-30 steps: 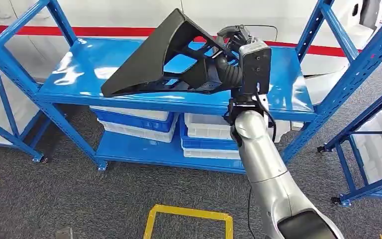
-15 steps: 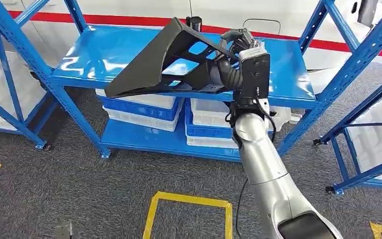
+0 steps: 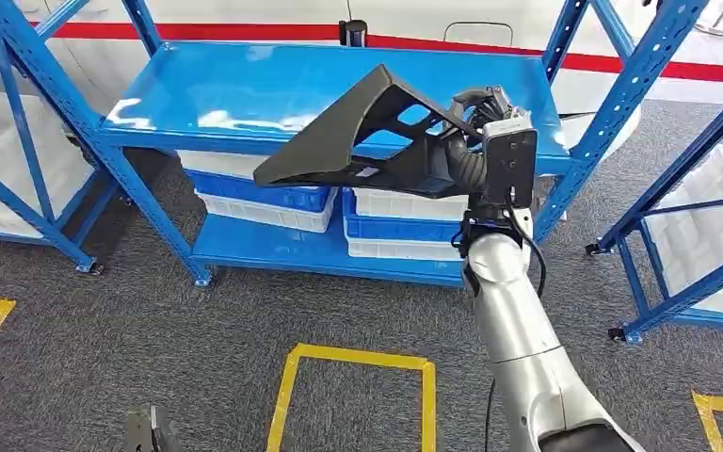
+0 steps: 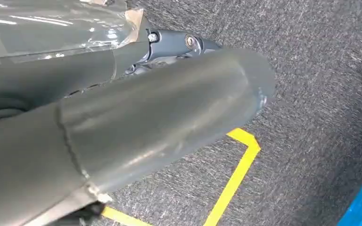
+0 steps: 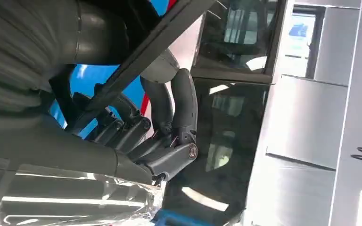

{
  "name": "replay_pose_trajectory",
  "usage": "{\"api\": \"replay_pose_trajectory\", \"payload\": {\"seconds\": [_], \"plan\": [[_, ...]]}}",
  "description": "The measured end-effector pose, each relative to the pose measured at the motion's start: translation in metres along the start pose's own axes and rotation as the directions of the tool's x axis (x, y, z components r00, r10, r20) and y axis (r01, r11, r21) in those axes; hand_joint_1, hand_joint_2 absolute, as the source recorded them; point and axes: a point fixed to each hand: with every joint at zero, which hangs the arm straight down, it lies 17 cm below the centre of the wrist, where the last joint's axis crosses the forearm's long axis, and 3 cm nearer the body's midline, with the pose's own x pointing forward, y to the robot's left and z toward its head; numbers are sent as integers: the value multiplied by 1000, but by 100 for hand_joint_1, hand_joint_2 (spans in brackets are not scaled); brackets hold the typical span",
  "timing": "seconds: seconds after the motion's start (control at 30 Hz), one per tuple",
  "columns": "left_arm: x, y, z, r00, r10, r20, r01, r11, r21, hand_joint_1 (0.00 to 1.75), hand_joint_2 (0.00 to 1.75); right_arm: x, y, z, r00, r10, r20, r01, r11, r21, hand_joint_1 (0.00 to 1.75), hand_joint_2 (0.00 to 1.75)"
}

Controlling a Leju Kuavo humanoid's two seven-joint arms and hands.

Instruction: Take the parts from the cabinet and place them on the table.

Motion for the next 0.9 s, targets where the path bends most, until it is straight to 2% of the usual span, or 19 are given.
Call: {"api": "replay_pose_trajectory", "payload": {"seconds": [0.4, 0.9], "plan": [[29, -22, -13, 999, 30, 44, -29, 999, -30, 0, 0, -10, -20, 3, 999, 43, 5, -43, 999, -9, 175, 175], [30, -20, -13, 998, 46, 44, -45, 999, -31, 0, 0, -14, -8, -1, 1000, 23, -5, -23, 1000, 11, 175, 175]]}}
